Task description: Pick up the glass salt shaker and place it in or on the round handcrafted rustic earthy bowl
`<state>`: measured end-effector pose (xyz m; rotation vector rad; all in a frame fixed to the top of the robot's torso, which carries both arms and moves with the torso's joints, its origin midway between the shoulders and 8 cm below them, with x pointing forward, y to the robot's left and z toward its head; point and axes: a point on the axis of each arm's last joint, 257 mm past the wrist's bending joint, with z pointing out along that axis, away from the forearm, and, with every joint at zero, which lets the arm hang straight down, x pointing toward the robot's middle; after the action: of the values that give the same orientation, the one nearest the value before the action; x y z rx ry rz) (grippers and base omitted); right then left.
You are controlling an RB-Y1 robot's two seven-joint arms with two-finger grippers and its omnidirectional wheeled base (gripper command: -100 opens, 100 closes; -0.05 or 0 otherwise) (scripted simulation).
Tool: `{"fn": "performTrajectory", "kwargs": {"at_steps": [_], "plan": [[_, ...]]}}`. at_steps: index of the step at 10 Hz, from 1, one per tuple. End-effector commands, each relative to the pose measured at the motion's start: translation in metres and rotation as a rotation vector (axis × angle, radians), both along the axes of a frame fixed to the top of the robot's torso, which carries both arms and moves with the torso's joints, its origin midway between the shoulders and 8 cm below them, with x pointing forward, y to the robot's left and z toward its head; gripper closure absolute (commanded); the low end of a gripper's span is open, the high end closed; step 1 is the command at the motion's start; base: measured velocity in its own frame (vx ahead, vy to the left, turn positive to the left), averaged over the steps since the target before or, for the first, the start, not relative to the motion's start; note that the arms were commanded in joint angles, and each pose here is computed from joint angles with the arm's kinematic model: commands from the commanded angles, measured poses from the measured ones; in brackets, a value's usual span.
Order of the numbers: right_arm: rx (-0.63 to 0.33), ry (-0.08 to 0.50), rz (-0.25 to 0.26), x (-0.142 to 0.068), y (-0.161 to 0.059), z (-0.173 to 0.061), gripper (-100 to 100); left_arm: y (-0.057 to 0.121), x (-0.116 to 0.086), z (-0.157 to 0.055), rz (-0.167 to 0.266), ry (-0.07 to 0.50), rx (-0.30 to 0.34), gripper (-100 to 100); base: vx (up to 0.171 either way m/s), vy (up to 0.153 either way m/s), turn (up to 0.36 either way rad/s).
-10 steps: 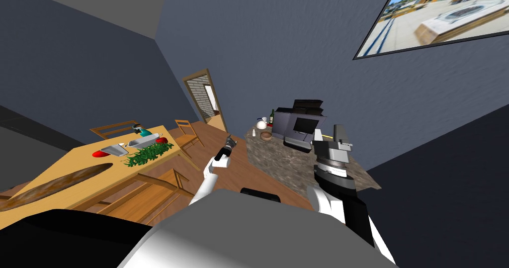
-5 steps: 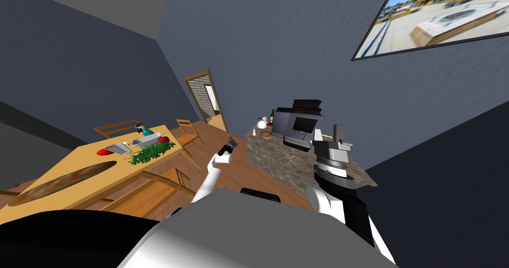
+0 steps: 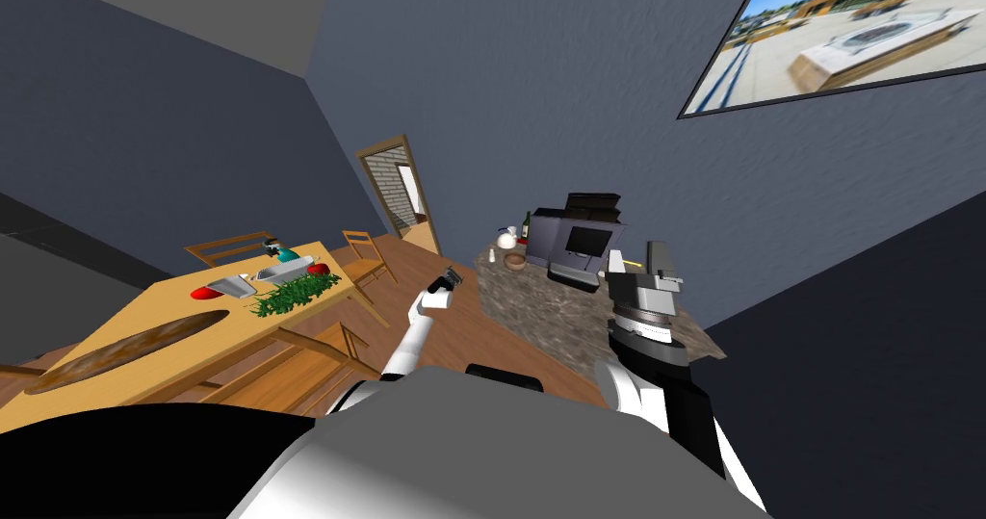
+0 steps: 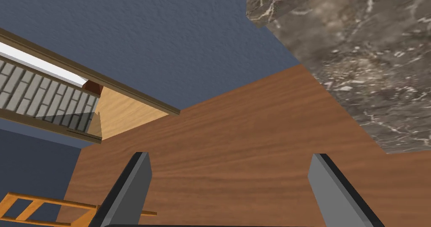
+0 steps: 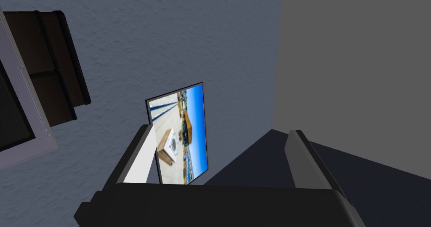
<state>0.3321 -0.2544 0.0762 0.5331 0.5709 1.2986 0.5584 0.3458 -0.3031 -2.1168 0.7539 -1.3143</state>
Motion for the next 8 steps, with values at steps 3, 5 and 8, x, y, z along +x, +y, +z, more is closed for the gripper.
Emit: {"fn": "performTrajectory", "kwargs": {"at_steps": [3, 5, 8], "plan": [[0.000, 0.000, 0.000, 0.000, 0.000, 0.000, 0, -0.004, 0.014, -0.021, 0.041, 0.102, -0.099, -100, -0.004, -0.020, 0.003], [0.000, 0.000, 0.000, 0.000, 0.000, 0.000, 0, -0.006, 0.013, -0.030, 0.042, 0.141, -0.105, -100, 0.001, -0.014, 0.000], [0.000, 0.000, 0.000, 0.000, 0.000, 0.000, 0, -0.012, 0.023, -0.040, 0.080, 0.225, -0.182, -100, 0.014, -0.020, 0.001]]}}
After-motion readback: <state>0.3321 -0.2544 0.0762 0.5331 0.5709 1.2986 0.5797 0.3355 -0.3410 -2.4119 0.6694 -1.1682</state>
